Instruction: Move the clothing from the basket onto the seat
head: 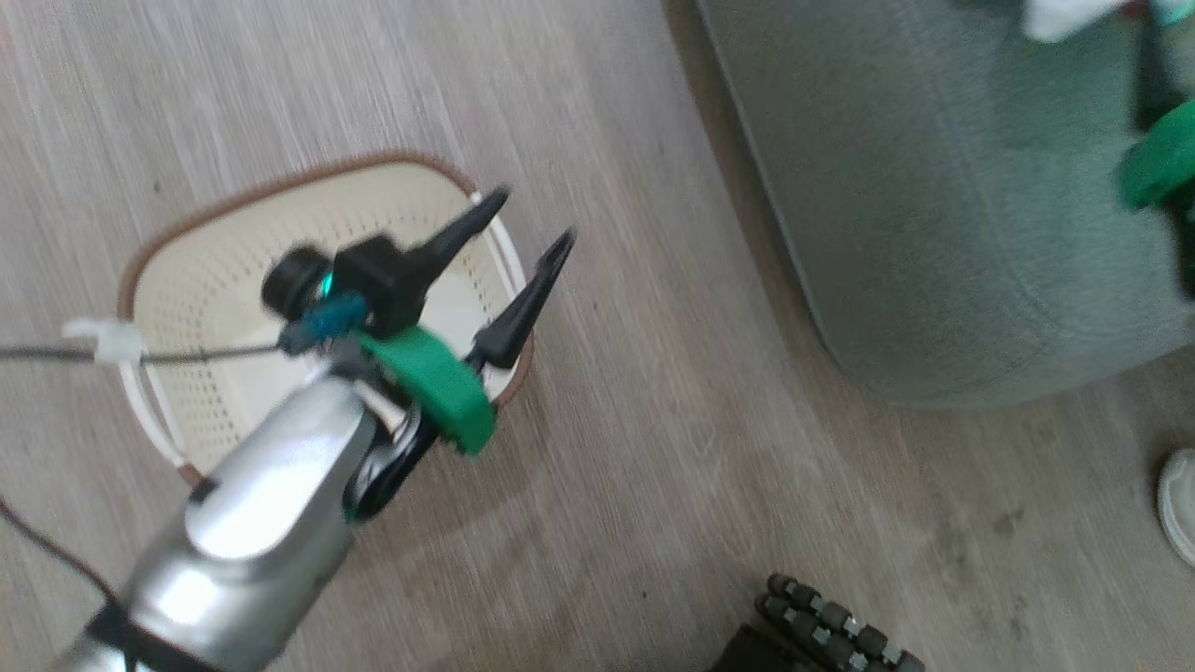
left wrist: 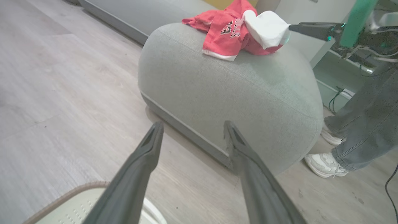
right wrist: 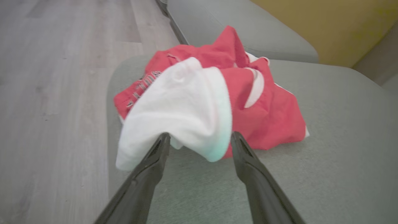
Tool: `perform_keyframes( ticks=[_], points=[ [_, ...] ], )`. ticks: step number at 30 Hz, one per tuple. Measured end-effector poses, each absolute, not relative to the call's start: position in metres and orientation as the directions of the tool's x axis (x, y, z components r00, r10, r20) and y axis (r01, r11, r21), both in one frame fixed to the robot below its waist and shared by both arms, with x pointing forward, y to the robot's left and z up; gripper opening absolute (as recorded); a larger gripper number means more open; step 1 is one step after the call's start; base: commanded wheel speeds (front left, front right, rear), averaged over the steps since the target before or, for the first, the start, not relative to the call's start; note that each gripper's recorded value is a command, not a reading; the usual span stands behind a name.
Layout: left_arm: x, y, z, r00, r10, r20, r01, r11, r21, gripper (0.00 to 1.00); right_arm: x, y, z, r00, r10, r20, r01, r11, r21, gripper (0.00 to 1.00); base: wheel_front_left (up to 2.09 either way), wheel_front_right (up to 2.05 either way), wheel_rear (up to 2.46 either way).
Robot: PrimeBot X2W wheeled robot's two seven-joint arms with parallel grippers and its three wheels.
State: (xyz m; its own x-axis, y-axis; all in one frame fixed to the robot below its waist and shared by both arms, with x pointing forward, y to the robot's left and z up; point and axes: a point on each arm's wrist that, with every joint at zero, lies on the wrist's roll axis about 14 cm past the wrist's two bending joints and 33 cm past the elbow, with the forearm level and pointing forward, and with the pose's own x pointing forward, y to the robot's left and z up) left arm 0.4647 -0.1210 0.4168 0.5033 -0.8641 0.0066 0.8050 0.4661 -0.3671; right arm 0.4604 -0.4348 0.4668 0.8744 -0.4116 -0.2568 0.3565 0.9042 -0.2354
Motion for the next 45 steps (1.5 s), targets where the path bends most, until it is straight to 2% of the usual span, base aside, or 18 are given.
perform_keyframes(
  ticks=[5, 10, 14, 19, 22, 27, 32, 42, 43, 45],
  points=[
    [0.448, -0.097, 0.408, 0.571, -0.817, -0.084, 0.746, 0.559, -0.363, 1.00, 0.446, -0.385, 0.479, 0.938, -0.286, -0.198, 0.254, 0.952, -0.170, 1.00, 0.00, 0.00, 0.00],
    [0.454, -0.064, 0.424, 0.706, -0.702, -0.098, 0.643, 0.693, -0.326, 1.00, 0.432, -0.342, 0.490, 0.977, -0.176, -0.124, 0.158, 0.977, -0.143, 1.00, 0.00, 0.00, 0.00],
    [0.448, -0.025, 0.426, 0.801, -0.585, -0.126, 0.525, 0.788, -0.322, 1.00, 0.429, -0.297, 0.484, 0.992, -0.080, -0.095, 0.070, 0.992, -0.105, 1.00, 0.00, 0.00, 0.00],
    [0.436, 0.043, 0.422, 0.901, -0.397, -0.175, 0.351, 0.903, -0.247, 1.00, 0.426, -0.251, 0.484, 0.999, 0.000, -0.053, -0.002, 0.999, -0.046, 1.00, 0.00, 0.00, 0.00],
    [0.425, 0.082, 0.427, 0.942, -0.284, -0.180, 0.249, 0.949, -0.196, 1.00, 0.410, -0.231, 0.479, 0.997, 0.041, -0.060, -0.046, 0.996, -0.081, 1.00, 0.00, 0.00, 0.00],
    [0.395, 0.134, 0.433, 0.975, -0.130, -0.178, 0.102, 0.982, -0.159, 1.00, 0.376, -0.202, 0.460, 0.995, 0.054, -0.089, -0.054, 0.998, -0.008, 1.00, 0.00, 0.00, 0.00],
    [0.377, 0.175, 0.445, 0.990, -0.007, -0.142, -0.014, 0.989, -0.147, 1.00, 0.371, -0.176, 0.469, 0.993, 0.106, -0.059, -0.108, 0.994, -0.027, 1.00, 0.00, 0.00, 0.00],
    [0.375, 0.178, 0.452, 0.994, -0.002, -0.112, -0.016, 0.987, -0.160, 1.00, 0.366, -0.172, 0.469, 0.993, 0.107, -0.056, -0.108, 0.994, -0.026, 1.00, 0.00, 0.00, 0.00],
    [0.377, 0.176, 0.454, 0.994, -0.016, -0.105, -0.002, 0.987, -0.163, 0.00, 0.366, -0.173, 0.470, 0.993, 0.104, -0.052, -0.105, 0.994, -0.025, 0.00, 0.00, 0.00, 0.00],
    [0.374, 0.174, 0.446, 0.992, -0.016, -0.129, -0.005, 0.986, -0.164, 0.00, 0.363, -0.173, 0.462, 0.992, 0.102, -0.079, -0.104, 0.994, -0.021, 0.00, 0.00, 0.00, 0.00]
  ],
)
